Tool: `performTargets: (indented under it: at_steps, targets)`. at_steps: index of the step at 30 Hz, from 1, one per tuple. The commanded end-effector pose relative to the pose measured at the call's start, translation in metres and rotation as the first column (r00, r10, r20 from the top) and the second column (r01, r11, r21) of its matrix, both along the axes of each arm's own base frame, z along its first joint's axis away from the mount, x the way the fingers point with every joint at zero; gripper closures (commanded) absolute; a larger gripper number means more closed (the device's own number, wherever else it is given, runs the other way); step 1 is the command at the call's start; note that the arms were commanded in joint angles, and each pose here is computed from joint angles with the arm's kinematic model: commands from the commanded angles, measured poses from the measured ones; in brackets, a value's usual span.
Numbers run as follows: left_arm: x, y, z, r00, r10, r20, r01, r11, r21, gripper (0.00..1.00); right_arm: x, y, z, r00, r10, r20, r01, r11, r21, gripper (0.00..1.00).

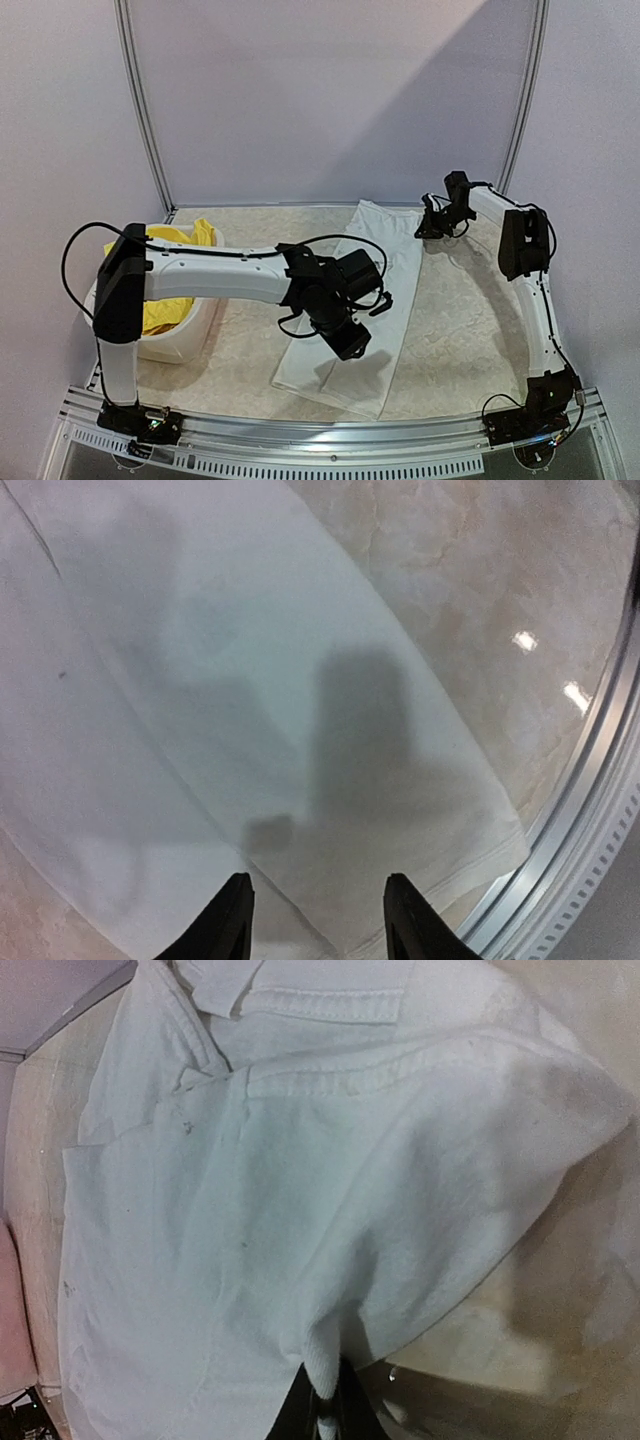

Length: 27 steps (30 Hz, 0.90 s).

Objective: Fold and stack the mixed laundry pile
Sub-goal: Rotate the rectangle-folded T-shirt at the center of the board.

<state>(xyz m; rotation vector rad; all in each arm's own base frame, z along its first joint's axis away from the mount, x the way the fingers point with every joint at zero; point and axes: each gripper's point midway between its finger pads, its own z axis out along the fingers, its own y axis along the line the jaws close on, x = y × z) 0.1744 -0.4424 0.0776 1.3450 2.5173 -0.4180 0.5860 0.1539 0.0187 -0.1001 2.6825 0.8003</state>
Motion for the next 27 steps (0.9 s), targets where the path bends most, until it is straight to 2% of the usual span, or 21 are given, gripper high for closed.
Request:
performTargets:
  at_steps: [1,3,6,8,11,13,16,19,24,27]
  targets:
    - [-0.013,-0.005,-0.020,0.998,-0.052,-0.047,0.054,0.998,0.036,0.55,0.012,-0.001,-0.021,1.000,-0.016,0.017,0.017,0.998,-0.059,0.90]
    - [-0.015,-0.013,-0.025,0.996,-0.057,-0.069,0.058,0.998,0.021,0.54,0.020,0.002,-0.019,0.999,-0.023,0.041,0.025,0.999,-0.047,0.85]
    - [-0.018,-0.032,-0.025,0.995,-0.059,-0.086,0.058,0.998,-0.012,0.53,0.017,0.003,-0.017,0.999,-0.026,0.030,0.027,0.999,-0.039,0.62]
    - [-0.024,-0.043,-0.023,0.992,-0.083,-0.093,0.080,0.996,-0.032,0.53,0.008,0.003,-0.007,1.000,-0.014,0.011,0.015,0.999,-0.029,0.52]
    - [-0.033,-0.047,-0.021,0.989,-0.120,-0.090,0.119,0.993,-0.014,0.52,-0.013,-0.011,0.005,1.000,-0.016,-0.023,0.015,0.999,-0.043,0.44]
    - [-0.039,-0.045,-0.024,0.985,-0.144,-0.093,0.146,0.989,0.008,0.50,-0.023,-0.024,0.035,1.000,-0.027,0.006,0.027,0.998,-0.056,0.40]
    - [-0.039,-0.043,-0.033,0.986,-0.132,-0.102,0.136,0.990,0.038,0.50,-0.044,-0.040,0.054,1.000,-0.022,0.012,0.023,0.995,-0.095,0.36]
    - [-0.040,-0.055,-0.041,0.986,-0.101,-0.133,0.102,0.995,0.007,0.50,-0.067,-0.049,0.082,0.999,-0.005,0.043,0.010,0.993,-0.114,0.33]
    - [-0.038,-0.070,-0.068,0.985,-0.038,-0.166,0.045,0.998,0.039,0.50,-0.108,-0.055,0.116,0.996,0.050,0.068,-0.041,0.991,-0.130,0.32]
    - [-0.036,-0.078,-0.081,0.984,-0.002,-0.180,0.011,0.999,0.047,0.65,-0.130,-0.062,0.131,0.994,0.063,0.085,-0.050,0.989,-0.137,0.32]
